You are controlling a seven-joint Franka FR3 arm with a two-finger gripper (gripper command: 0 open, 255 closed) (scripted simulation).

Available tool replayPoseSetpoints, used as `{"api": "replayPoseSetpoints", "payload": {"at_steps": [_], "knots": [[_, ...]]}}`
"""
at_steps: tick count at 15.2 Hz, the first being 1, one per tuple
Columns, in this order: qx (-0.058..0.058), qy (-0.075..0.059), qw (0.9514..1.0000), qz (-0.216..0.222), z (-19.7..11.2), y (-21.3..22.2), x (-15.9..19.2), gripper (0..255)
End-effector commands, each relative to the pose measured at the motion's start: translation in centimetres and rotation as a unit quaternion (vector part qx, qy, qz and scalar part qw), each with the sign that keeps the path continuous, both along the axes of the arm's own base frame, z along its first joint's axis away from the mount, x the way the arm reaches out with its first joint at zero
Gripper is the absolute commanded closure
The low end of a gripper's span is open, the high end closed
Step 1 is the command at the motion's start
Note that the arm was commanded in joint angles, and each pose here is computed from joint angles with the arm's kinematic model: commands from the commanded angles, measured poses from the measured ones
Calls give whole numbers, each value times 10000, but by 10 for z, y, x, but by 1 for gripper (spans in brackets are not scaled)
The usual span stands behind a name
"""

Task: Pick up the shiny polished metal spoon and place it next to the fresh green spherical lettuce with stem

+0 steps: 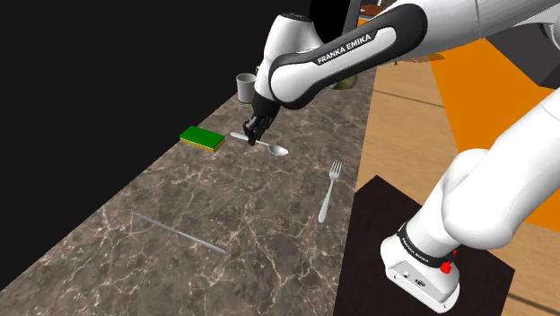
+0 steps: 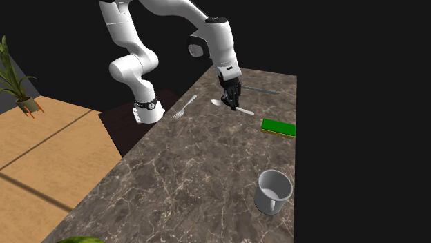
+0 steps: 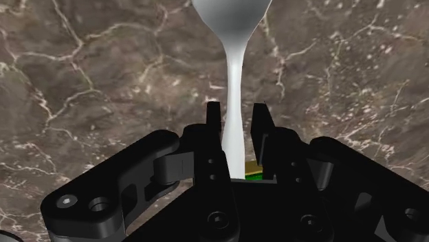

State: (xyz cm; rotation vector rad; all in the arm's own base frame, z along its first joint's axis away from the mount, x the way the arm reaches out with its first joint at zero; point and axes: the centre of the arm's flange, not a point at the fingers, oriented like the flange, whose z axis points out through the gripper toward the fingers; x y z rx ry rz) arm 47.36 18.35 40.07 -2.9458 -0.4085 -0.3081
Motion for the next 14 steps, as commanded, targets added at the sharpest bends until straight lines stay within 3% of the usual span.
{"api": "replayPoseSetpoints", "payload": {"at_steps": [1, 14], "knots": [[-1, 3, 10000, -1, 12, 0, -1, 255], [-1, 3, 10000, -1, 80, 0, -1, 255]]}}
